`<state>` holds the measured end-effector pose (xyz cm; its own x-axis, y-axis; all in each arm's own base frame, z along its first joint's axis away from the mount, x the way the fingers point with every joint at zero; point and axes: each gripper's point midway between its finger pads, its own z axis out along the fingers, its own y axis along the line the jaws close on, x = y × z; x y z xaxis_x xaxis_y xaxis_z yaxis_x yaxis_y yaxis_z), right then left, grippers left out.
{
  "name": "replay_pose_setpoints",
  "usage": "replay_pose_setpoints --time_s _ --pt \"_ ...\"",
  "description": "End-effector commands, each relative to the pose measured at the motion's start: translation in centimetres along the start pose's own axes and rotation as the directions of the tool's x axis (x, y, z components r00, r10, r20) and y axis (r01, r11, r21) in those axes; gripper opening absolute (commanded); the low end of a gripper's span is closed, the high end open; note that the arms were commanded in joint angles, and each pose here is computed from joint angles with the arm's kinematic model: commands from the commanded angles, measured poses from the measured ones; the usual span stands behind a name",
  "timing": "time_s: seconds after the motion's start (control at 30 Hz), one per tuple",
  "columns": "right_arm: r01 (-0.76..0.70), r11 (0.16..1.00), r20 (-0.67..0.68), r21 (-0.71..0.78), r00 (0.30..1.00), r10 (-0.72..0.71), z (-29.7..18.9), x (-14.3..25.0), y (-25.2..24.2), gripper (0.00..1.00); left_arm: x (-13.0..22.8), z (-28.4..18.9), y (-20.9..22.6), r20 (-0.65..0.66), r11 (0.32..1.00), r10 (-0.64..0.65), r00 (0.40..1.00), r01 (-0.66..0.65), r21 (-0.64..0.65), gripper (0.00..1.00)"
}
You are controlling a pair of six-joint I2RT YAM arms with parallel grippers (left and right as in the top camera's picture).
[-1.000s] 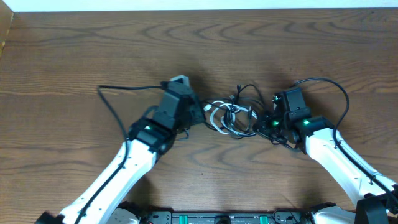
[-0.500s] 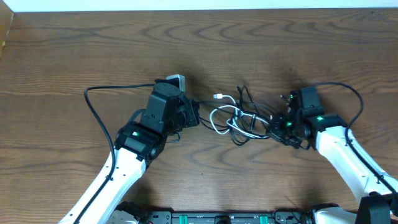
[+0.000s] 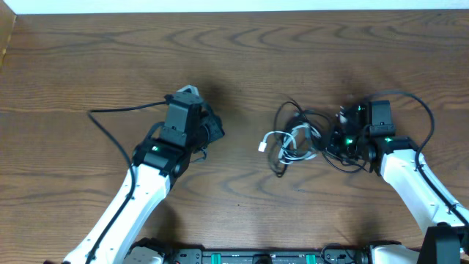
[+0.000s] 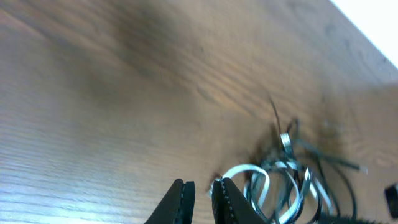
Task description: Untangle cables
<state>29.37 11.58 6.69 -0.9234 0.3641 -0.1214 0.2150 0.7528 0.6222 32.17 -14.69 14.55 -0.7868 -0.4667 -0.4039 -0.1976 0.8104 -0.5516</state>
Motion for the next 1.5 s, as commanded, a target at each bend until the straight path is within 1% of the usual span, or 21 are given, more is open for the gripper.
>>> replay_pose_setpoints --time_s 0.0,0.03,0.07,0.13,0.2,0.27,0.37,0.47,0.5,0.53,0.63,0.67,0.7,0.73,0.8,0.83,0.9,1.03,1.17,1.3,1.47 --pt "0.294 0.852 -0.04 -0.434 0.938 -0.344 -1.8 2.9 7.8 0.03 2.1 0.9 -1.3 -0.13 0.997 0.014 0.991 -0.004 0.077 0.25" --pt "0.327 0.822 -0.02 -0.467 0.925 -0.379 -2.1 2.9 8.4 0.04 2.4 1.1 -1.8 -0.149 0.994 0.034 0.988 -0.018 0.104 0.27" --pt "0.348 0.802 -0.002 -0.485 0.917 -0.399 -2.3 2.8 8.8 0.04 2.7 1.2 -2.4 -0.168 0.989 0.053 0.984 -0.029 0.142 0.33" --pt "0.357 0.797 0.008 -0.487 0.914 -0.405 -2.3 2.7 8.9 0.04 3.2 1.1 -4.1 -0.195 0.969 0.115 0.974 -0.067 0.239 0.47" --pt "0.359 0.796 0.009 -0.487 0.914 -0.406 -2.3 2.7 9.0 0.04 3.8 0.6 -6.0 -0.207 0.923 0.217 0.954 -0.131 0.361 0.62" --pt "0.359 0.796 0.009 -0.487 0.913 -0.407 -2.3 2.7 9.0 0.04 4.2 0.4 -6.6 -0.21 0.898 0.265 0.941 -0.161 0.41 0.72" --pt "0.363 0.794 0.013 -0.487 0.913 -0.409 -2.3 2.6 9.0 0.04 5.0 0.9 -6.6 -0.232 0.9 0.274 0.934 -0.164 0.404 0.76" --pt "0.365 0.793 0.016 -0.488 0.912 -0.41 -2.3 2.6 9.0 0.1 6.2 1.6 -6.7 -0.26 0.901 0.29 0.921 -0.171 0.398 0.76" --pt "0.364 0.794 0.015 -0.487 0.912 -0.409 -2.3 2.6 9.0 0.19 6.6 2.0 -6.6 -0.268 0.905 0.293 0.918 -0.175 0.388 0.76" --pt "0.362 0.794 0.014 -0.488 0.913 -0.408 -2.3 2.6 9.0 0.34 6.8 2.3 -6.4 -0.273 0.909 0.294 0.916 -0.18 0.375 0.76" --pt "0.347 0.808 0.004 -0.477 0.92 -0.392 -2.2 2.6 8.8 0.71 7.2 3.7 -5.4 -0.281 0.929 0.285 0.916 -0.192 0.317 0.76" --pt "0.328 0.832 -0.005 -0.447 0.929 -0.369 -1.9 2.4 8.3 0.76 7.2 4.1 -5.1 -0.285 0.934 0.278 0.918 -0.189 0.303 0.77" --pt "0.313 0.857 -0.009 -0.408 0.938 -0.347 -1.6 2.1 7.7 0.78 7.3 4.3 -4.9 -0.291 0.938 0.271 0.917 -0.184 0.293 0.76" --pt "0.299 0.892 -0.009 -0.34 0.947 -0.321 -1.1 1.7 6.5 0.82 7.3 4.5 -4.8 -0.295 0.939 0.269 0.917 -0.182 0.291 0.76" --pt "0.256 0.952 0.004 -0.17 0.966 -0.259 -0.3 0.6 3.7 0.96 7.4 4.7 -4.6 -0.299 0.941 0.268 0.916 -0.181 0.287 0.77" --pt "0.217 0.972 0.015 -0.085 0.976 -0.217 -0.1 0.1 2.3 0.97 7.4 4.7 -4.6 -0.299 0.941 0.268 0.916 -0.181 0.287 0.77" --pt "0.127 0.986 0.054 0.107 0.99 -0.133 -0.2 -0.8 -1.1 0.96 7.4 4.7 -4.6 -0.299 0.941 0.268 0.916 -0.181 0.287 0.77" --pt "0.038 0.97 0.076 0.238 0.995 -0.058 -0.6 -0.8 -3.7 0.92 7.4 4.7 -4.6 -0.299 0.94 0.268 0.916 -0.181 0.288 0.77" --pt "0.029 0.967 0.05 0.253 0.998 -0.043 -0.7 -0.1 -4.1 0.88 7.2 4.7 -4.6 -0.291 0.941 0.268 0.918 -0.185 0.283 0.77" --pt "0.082 0.965 0.031 0.25 0.995 -0.093 -0.5 0.1 -3.9 0.88 6.8 5.2 -4.2 -0.259 0.954 0.255 0.932 -0.197 0.228 0.77" --pt "0.119 0.962 0.012 0.244 0.992 -0.125 -0.1 0.7 -3.2 0.81 8.5 5.5 -5.6 -0.25 0.942 0.296 0.922 -0.238 0.238 0.77"
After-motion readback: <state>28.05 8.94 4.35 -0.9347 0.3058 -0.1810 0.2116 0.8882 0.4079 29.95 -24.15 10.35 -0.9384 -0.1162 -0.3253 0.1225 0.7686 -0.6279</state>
